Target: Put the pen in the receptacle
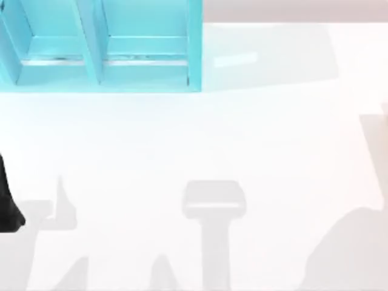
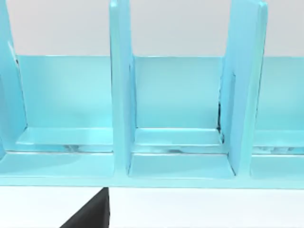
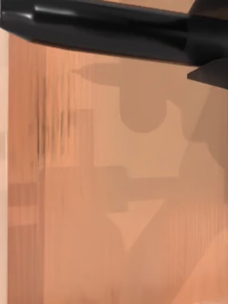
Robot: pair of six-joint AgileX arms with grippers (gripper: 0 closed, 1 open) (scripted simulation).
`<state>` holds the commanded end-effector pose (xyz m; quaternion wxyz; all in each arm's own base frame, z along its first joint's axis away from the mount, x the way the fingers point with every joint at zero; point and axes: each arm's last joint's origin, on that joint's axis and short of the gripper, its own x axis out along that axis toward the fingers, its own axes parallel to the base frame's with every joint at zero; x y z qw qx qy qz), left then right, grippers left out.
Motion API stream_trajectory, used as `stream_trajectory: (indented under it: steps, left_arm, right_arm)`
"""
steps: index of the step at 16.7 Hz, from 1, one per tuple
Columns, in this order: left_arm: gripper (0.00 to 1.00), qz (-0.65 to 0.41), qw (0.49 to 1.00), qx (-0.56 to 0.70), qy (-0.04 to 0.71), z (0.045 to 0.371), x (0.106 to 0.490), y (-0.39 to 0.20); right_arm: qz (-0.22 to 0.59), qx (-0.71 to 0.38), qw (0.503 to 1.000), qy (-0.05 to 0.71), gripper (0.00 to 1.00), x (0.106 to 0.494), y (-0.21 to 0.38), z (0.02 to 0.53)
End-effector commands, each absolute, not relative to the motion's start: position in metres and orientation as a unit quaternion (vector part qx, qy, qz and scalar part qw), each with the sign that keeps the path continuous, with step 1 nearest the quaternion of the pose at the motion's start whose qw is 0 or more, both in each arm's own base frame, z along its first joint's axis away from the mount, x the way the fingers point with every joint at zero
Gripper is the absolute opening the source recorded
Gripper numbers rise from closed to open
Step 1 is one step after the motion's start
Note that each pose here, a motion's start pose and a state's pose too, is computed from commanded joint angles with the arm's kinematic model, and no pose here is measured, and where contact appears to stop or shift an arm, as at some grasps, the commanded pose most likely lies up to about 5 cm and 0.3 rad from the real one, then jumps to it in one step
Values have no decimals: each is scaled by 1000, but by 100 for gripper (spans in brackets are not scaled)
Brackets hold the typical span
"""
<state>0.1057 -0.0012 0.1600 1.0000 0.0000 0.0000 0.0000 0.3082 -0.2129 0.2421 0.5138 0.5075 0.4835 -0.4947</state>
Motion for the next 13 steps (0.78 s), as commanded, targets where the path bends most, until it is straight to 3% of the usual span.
stream_trajectory:
  steps: [7, 13]
  left_arm:
    - [100, 0, 1000, 0, 0, 160, 106, -1]
    - [100, 0, 1000, 0, 0, 160, 106, -1]
  right_arm:
    - [-491, 494, 521, 494, 0, 329, -169, 211]
    - [-495, 506, 513, 485, 0, 311, -180, 187]
